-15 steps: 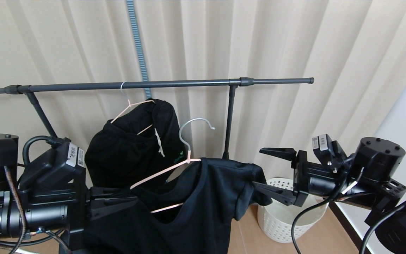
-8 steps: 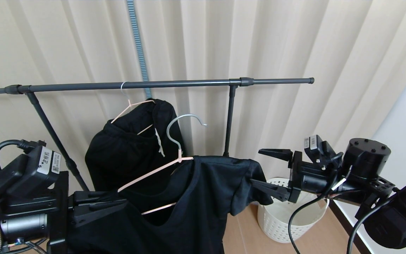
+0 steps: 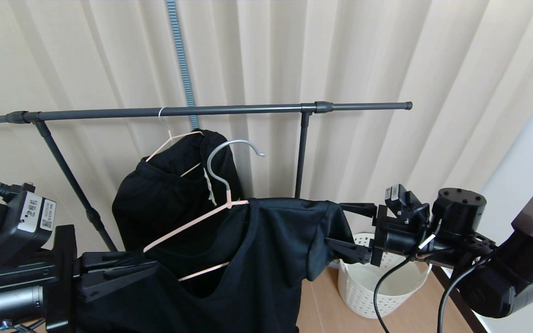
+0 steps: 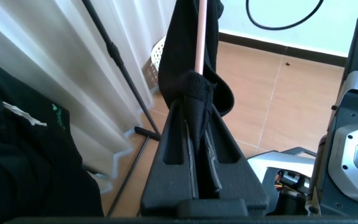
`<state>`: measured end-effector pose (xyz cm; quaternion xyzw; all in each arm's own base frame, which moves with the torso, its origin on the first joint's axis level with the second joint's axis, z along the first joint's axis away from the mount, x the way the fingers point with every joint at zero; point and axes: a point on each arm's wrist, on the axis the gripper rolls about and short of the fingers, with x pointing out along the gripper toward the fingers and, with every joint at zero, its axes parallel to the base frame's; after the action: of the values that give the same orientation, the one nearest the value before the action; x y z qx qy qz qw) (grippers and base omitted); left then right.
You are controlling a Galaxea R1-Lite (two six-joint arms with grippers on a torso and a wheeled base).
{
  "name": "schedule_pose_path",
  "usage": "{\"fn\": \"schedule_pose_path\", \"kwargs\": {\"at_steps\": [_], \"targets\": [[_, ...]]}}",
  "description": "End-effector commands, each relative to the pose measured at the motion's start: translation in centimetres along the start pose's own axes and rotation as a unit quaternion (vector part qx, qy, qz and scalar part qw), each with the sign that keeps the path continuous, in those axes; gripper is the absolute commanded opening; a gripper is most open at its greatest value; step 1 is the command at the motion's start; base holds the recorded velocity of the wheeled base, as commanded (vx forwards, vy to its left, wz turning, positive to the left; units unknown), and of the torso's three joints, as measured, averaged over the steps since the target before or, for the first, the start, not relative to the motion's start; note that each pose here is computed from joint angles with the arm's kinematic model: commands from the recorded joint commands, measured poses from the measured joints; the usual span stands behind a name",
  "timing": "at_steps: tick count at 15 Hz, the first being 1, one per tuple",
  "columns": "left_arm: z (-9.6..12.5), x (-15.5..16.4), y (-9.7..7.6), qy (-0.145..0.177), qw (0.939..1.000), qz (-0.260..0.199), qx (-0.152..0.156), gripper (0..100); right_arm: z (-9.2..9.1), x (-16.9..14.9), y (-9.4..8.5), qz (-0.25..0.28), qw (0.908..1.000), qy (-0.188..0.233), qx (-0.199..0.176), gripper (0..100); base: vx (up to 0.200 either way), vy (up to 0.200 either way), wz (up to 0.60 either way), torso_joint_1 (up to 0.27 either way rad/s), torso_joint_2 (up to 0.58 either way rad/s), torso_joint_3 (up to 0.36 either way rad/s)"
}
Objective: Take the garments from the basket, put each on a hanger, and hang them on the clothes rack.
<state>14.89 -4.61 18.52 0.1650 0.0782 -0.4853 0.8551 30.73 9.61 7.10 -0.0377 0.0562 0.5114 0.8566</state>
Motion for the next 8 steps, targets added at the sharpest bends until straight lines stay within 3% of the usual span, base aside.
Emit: {"fn": "schedule_pose_path", "kwargs": {"at_steps": [1, 3, 4, 8], "targets": [[0.02, -0.2, -0.2, -0.002, 1.0, 0.002, 0.002, 0, -0.66, 0.15, -0.39, -0.002, 1.0, 0.006, 0.007, 100, 0.0, 0.0, 0.0, 0.0, 0.0, 0.0], [-0.02, -0.2, -0.22, -0.001, 1.0, 0.002, 0.002, 0, -0.72, 0.13, -0.43, -0.003, 0.9999, 0.006, 0.007, 100, 0.0, 0.0, 0.0, 0.0, 0.0, 0.0], [-0.12, -0.22, -0.29, -0.001, 1.0, 0.001, 0.001, 0, -0.67, 0.08, -0.46, -0.004, 1.0, 0.006, 0.007, 0, 0.0, 0.0, 0.0, 0.0, 0.0, 0.0], [-0.42, -0.51, -0.13, 0.004, 0.9999, 0.013, -0.005, 0, -0.51, -0.17, -0.73, -0.011, 0.9999, 0.003, 0.005, 0, 0.0, 0.0, 0.0, 0.0, 0.0, 0.0]]}}
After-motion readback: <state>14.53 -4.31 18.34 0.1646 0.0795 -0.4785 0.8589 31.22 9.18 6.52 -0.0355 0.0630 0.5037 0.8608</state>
